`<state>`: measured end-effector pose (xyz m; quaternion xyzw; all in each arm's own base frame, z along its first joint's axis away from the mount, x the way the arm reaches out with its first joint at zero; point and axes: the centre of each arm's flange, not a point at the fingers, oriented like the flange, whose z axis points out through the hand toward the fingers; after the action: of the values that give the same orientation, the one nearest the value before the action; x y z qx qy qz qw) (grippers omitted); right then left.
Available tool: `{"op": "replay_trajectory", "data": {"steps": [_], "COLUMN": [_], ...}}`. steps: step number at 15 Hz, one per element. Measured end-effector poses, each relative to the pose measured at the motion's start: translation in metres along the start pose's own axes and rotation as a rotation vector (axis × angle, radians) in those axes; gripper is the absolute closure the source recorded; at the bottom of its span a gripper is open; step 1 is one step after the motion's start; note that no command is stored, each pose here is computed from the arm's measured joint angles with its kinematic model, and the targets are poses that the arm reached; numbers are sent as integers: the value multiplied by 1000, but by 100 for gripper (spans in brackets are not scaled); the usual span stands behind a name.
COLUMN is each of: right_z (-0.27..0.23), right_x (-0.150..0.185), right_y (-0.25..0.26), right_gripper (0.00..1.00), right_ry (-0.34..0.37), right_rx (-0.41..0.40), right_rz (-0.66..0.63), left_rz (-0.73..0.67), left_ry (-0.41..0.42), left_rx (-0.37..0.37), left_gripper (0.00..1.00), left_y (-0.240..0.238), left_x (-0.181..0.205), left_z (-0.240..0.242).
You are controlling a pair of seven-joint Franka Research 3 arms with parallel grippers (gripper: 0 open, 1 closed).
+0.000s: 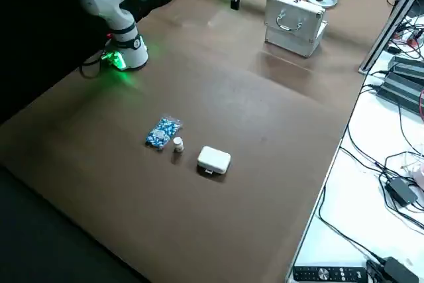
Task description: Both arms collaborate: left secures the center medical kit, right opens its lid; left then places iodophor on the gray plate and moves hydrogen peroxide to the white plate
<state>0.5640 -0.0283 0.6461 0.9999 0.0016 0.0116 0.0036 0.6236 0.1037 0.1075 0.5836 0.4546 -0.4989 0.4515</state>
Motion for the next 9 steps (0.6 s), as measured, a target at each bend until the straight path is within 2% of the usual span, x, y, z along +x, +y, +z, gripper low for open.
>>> {"op": "replay_trajectory", "data": {"steps": [1, 2, 6, 9], "right_z": [0, 0, 0, 0], "right_x": [0, 0, 0, 0], "right_y": [0, 0, 2, 2], "right_gripper": [1, 1, 1, 1], "right_ry": [0, 0, 2, 4], "right_rx": [0, 0, 0, 0], "right_rz": [0, 1, 3, 3], "left_rz": [-2, -2, 17, 53], "left_ry": [1, 2, 19, 80], "left_rx": [-1, -2, 7, 62], "left_gripper": [49, 35, 1, 0], "left_y": [0, 0, 10, 27], "left_x": [0, 0, -11, -38], "left_z": [0, 0, 1, 10]}}
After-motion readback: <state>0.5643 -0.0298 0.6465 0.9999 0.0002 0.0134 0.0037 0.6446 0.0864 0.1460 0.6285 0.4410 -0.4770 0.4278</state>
